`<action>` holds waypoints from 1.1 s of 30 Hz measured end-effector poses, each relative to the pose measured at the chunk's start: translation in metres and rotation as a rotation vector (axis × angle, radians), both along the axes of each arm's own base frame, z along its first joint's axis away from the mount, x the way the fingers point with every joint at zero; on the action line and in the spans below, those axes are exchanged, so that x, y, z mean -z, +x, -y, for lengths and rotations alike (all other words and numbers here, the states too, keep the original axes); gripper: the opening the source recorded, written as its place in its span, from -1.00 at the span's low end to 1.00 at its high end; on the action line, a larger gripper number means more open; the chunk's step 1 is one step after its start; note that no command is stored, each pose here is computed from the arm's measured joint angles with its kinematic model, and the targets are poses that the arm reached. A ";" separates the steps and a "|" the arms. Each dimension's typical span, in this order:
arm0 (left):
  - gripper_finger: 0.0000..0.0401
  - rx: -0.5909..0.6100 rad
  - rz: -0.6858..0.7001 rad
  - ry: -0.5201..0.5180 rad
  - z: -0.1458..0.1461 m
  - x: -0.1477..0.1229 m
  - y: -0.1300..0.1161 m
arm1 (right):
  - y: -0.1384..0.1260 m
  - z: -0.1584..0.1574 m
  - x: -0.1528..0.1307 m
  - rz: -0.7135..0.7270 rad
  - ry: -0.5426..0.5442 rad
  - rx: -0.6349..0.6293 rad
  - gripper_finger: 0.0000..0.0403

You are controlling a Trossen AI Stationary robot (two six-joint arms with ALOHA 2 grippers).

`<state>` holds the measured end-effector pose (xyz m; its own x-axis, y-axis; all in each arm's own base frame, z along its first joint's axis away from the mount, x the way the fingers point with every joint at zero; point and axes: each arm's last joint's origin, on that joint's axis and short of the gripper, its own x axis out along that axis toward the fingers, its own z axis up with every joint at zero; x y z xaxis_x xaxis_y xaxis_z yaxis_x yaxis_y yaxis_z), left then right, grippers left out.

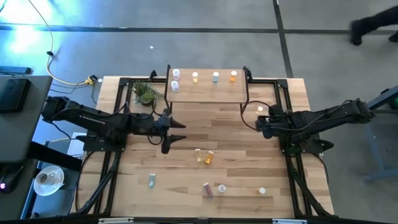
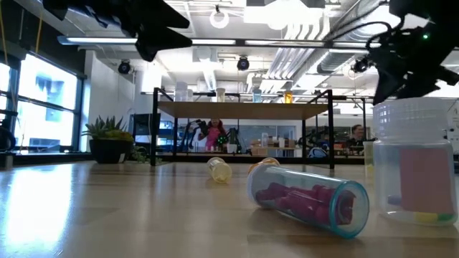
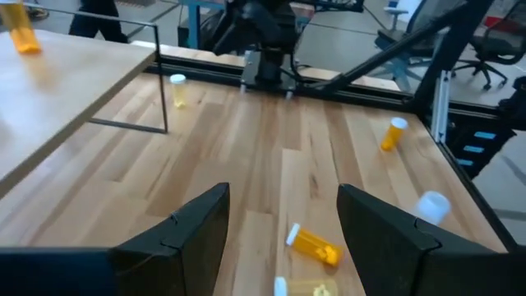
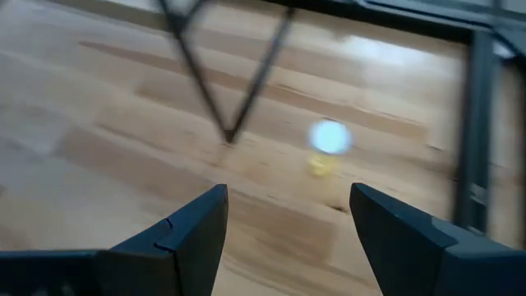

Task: Pick and place medicine bottles onto shelf by color
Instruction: Put the yellow pill bottle aligned with the other yellow pill bottle on the shelf

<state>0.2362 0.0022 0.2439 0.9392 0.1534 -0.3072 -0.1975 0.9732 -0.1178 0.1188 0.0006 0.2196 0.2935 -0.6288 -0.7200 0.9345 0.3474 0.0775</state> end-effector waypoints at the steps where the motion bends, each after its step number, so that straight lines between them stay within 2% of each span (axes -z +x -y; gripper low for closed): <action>1: 0.08 0.001 0.000 0.001 0.003 0.000 0.000 | -0.003 0.001 0.001 -0.015 0.003 0.027 0.23; 8: 0.08 0.034 0.001 0.015 0.020 0.002 -0.001 | -0.008 0.009 0.002 -0.021 -0.003 0.143 0.23; 16: 0.08 0.028 0.094 -0.033 0.021 0.039 -0.018 | -0.006 0.020 0.004 -0.038 0.043 0.232 0.23; 20: 0.08 -0.005 0.087 -0.037 0.017 0.049 -0.025 | -0.007 0.025 0.004 -0.041 0.078 0.277 0.23; 25: 0.08 -0.012 0.081 -0.038 0.016 0.053 -0.028 | -0.008 0.032 0.005 -0.048 0.110 0.327 0.23; 33: 0.08 -0.003 0.087 -0.034 0.017 0.053 -0.028 | -0.003 0.052 0.004 -0.016 0.177 0.326 0.23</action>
<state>0.2087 -0.0145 0.1914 0.9621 0.1471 -0.2295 -0.1880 0.9677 -0.1680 0.1159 -0.0513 0.2155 0.0857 -0.5525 -0.8291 0.9955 0.0134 0.0940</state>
